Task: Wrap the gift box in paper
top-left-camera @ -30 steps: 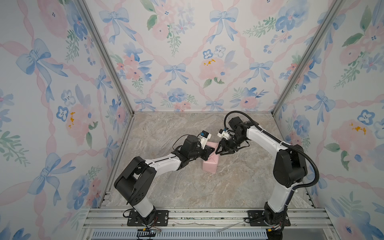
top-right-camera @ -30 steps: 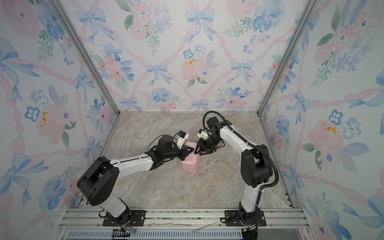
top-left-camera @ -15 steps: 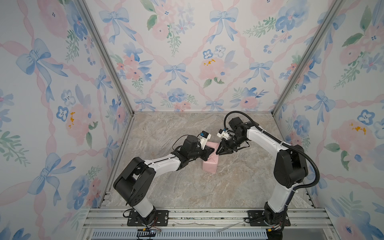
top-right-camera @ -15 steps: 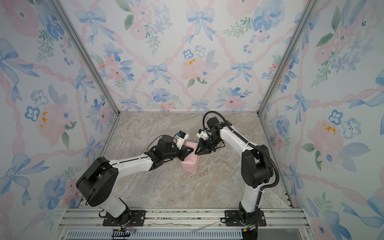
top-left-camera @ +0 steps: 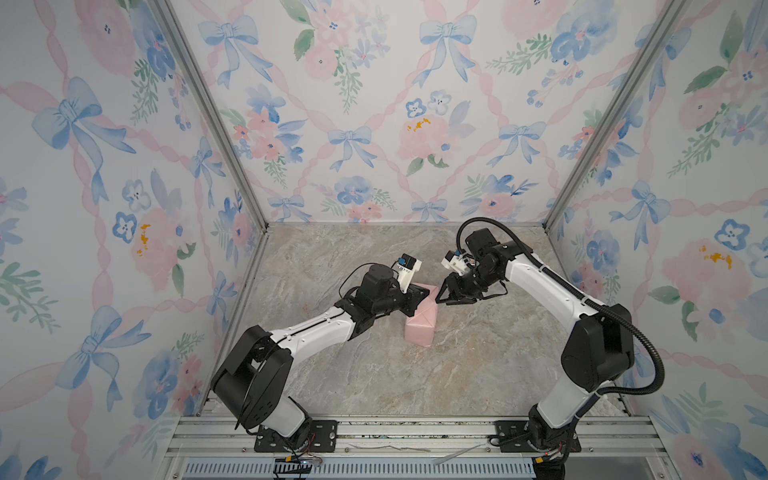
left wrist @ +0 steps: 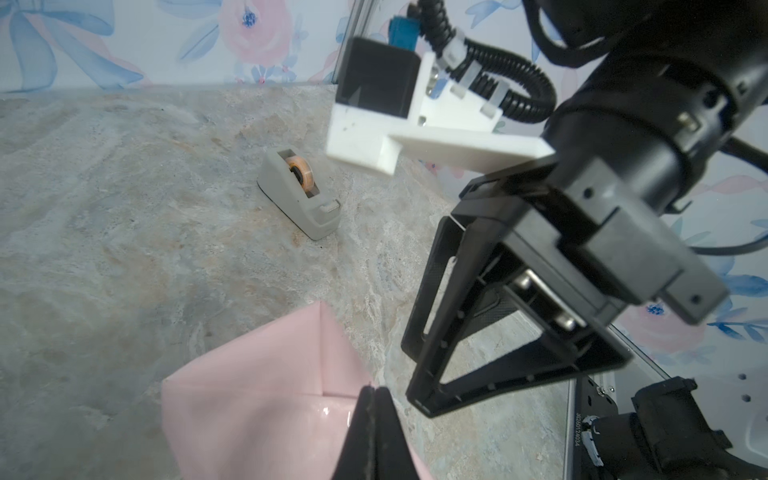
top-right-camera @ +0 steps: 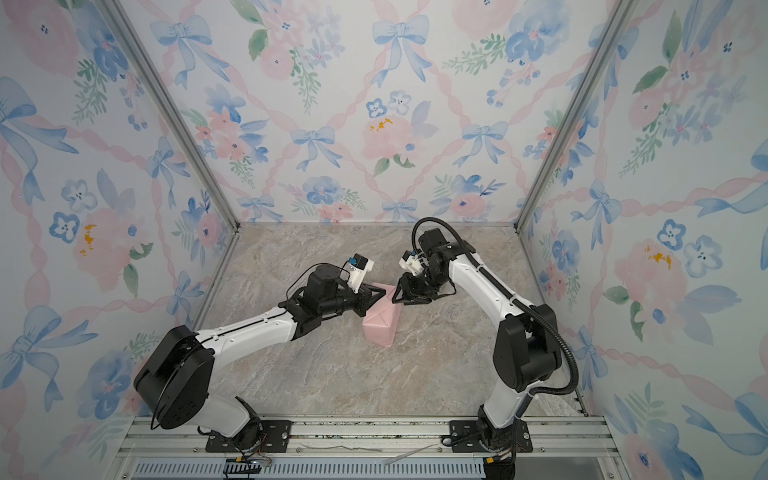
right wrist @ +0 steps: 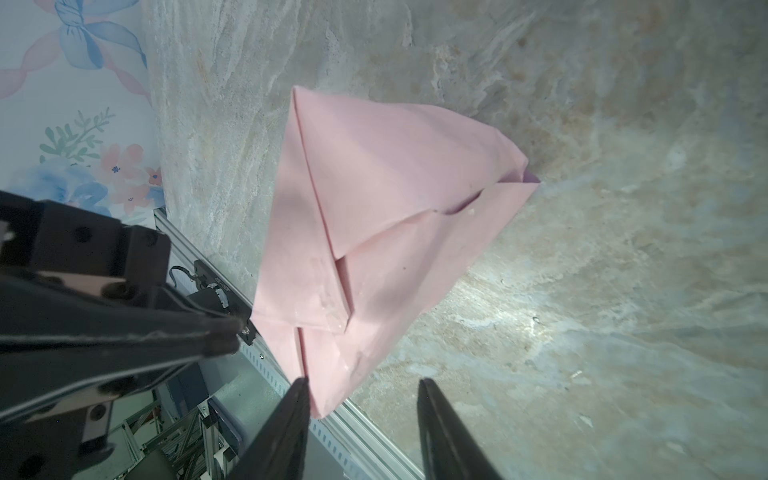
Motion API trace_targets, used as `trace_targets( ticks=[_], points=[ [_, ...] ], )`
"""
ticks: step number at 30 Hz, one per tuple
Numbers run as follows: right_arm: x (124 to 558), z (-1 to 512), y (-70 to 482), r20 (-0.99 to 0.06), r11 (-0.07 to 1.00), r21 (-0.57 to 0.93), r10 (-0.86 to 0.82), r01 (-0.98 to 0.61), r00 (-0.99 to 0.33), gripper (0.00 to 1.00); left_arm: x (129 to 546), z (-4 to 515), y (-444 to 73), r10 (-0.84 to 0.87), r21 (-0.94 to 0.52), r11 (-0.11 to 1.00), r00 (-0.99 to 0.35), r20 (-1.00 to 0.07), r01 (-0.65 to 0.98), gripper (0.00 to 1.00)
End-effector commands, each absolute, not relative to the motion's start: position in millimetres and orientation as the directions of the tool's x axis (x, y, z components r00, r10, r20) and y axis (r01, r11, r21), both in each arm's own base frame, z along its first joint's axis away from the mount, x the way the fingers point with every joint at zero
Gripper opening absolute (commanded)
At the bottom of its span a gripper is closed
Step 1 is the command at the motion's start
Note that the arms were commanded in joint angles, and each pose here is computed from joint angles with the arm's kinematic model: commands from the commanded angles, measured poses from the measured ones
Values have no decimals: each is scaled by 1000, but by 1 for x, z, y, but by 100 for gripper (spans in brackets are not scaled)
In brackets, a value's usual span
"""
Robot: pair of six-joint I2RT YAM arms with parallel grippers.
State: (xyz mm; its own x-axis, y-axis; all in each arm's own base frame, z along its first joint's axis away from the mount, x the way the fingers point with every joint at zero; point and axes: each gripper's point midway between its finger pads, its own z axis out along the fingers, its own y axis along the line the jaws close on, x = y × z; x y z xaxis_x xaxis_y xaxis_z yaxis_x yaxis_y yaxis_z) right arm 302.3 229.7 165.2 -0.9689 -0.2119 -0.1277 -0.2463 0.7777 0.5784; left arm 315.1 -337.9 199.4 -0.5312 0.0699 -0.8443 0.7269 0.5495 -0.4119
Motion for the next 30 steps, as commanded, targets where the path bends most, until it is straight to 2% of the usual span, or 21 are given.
trace_targets(
  ticks=[1,8,13,15,18,20,21,24,30],
  points=[
    [306,157,234,-108,797,554,-220,-242,-970,46,317,195,-344,91,-406,545,-533,-841,734,4],
    [310,136,234,-66,815,531,-234,-233,-970,46,319,157,-341,131,-415,583,-585,-800,698,4],
    [308,119,216,-30,874,434,-227,-217,-973,33,319,134,-338,156,-413,609,-613,-775,677,3],
    [305,119,212,-22,881,419,-231,-219,-973,32,319,131,-336,162,-410,615,-617,-770,674,3],
    [306,134,219,-57,856,461,-234,-234,-971,35,317,129,-335,167,-408,618,-619,-768,672,3],
    [309,148,226,-98,833,496,-226,-245,-969,44,317,129,-335,167,-410,617,-621,-766,672,3],
    [312,154,228,-115,827,505,-220,-248,-969,46,317,129,-335,165,-411,617,-621,-766,671,3],
    [317,168,238,-160,797,546,-206,-260,-965,47,315,130,-334,164,-413,615,-622,-766,671,3],
    [316,161,257,-141,759,594,-231,-269,-963,47,315,131,-332,161,-410,620,-619,-769,670,3]
  ],
)
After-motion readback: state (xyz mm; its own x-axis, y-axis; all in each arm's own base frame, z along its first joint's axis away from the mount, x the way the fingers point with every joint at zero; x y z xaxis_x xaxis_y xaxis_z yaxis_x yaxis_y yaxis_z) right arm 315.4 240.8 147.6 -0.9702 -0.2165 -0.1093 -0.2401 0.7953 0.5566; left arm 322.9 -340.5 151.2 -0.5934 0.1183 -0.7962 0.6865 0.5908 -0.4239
